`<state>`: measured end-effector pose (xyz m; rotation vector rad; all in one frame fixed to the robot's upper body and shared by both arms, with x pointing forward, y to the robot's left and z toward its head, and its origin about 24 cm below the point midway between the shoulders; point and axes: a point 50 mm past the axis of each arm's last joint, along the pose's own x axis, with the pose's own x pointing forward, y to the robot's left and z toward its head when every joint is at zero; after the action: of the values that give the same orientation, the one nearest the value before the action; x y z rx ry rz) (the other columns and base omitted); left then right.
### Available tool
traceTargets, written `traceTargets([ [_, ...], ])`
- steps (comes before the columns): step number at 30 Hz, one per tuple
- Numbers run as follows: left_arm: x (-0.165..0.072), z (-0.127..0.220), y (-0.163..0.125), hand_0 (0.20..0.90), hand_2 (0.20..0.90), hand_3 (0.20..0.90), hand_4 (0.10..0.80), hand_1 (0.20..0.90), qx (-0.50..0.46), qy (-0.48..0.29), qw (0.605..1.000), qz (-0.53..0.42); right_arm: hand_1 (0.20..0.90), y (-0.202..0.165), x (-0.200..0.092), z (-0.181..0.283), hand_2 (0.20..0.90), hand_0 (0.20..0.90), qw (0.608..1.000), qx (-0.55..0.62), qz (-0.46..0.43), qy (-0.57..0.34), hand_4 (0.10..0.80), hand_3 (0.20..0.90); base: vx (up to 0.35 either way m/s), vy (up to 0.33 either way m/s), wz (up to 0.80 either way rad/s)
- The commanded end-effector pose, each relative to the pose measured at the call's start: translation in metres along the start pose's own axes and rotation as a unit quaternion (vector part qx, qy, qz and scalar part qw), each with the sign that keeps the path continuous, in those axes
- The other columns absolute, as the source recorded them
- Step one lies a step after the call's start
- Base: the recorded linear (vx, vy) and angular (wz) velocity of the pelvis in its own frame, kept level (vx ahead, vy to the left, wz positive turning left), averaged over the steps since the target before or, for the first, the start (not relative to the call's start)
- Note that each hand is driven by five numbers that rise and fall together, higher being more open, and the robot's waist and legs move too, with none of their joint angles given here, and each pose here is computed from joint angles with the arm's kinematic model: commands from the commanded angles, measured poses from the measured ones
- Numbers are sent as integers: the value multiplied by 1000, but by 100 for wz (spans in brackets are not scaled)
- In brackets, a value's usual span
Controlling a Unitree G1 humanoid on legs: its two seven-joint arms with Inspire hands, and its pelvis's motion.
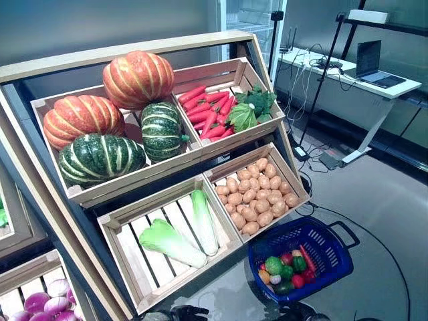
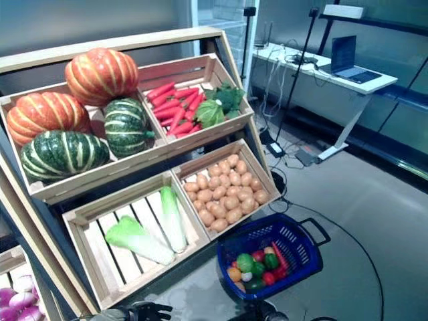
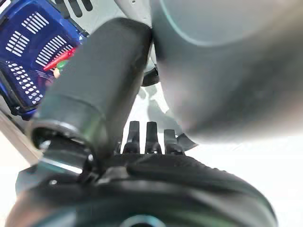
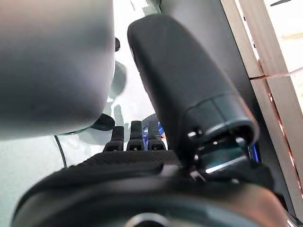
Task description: Put vegetables into the basket
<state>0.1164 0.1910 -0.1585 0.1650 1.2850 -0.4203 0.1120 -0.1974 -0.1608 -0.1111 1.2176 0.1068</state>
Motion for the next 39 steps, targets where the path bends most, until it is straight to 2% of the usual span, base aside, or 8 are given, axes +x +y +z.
traceTargets([
  [1,-6,30,19,900,900,900,800,900,19,-28,999,9,900,1,3,41,900,900,998,-32,-4,-56,800,900,0,0,0],
  [9,-5,26,17,900,900,900,800,900,28,-11,1000,1,900,2,3,41,900,900,998,-32,-4,-57,800,900,0,0,0],
  [14,-6,30,19,900,900,900,800,900,78,-11,997,3,900,1,3,43,900,900,998,-33,-3,-58,800,900,0,0,0],
  [20,-18,82,19,900,900,900,800,900,163,-116,980,-19,900,-2,2,48,900,900,997,-45,-2,-60,800,900,0,0,0],
  [23,-46,136,18,900,900,900,800,900,243,-212,946,-27,900,-7,0,51,900,900,997,-49,-5,-63,800,900,0,0,0],
  [28,-97,185,12,900,900,900,800,900,353,-302,885,-33,900,-12,-1,46,900,900,997,-43,-11,-61,800,900,0,0,0],
  [35,-178,229,20,900,900,900,800,900,387,-441,809,48,900,-16,-2,26,900,900,998,-28,-18,-54,800,900,17,-3,0],
  [39,-198,230,31,900,900,900,800,900,398,-461,785,109,900,-18,-3,19,900,900,998,-15,-22,-50,800,900,0,0,0],
])
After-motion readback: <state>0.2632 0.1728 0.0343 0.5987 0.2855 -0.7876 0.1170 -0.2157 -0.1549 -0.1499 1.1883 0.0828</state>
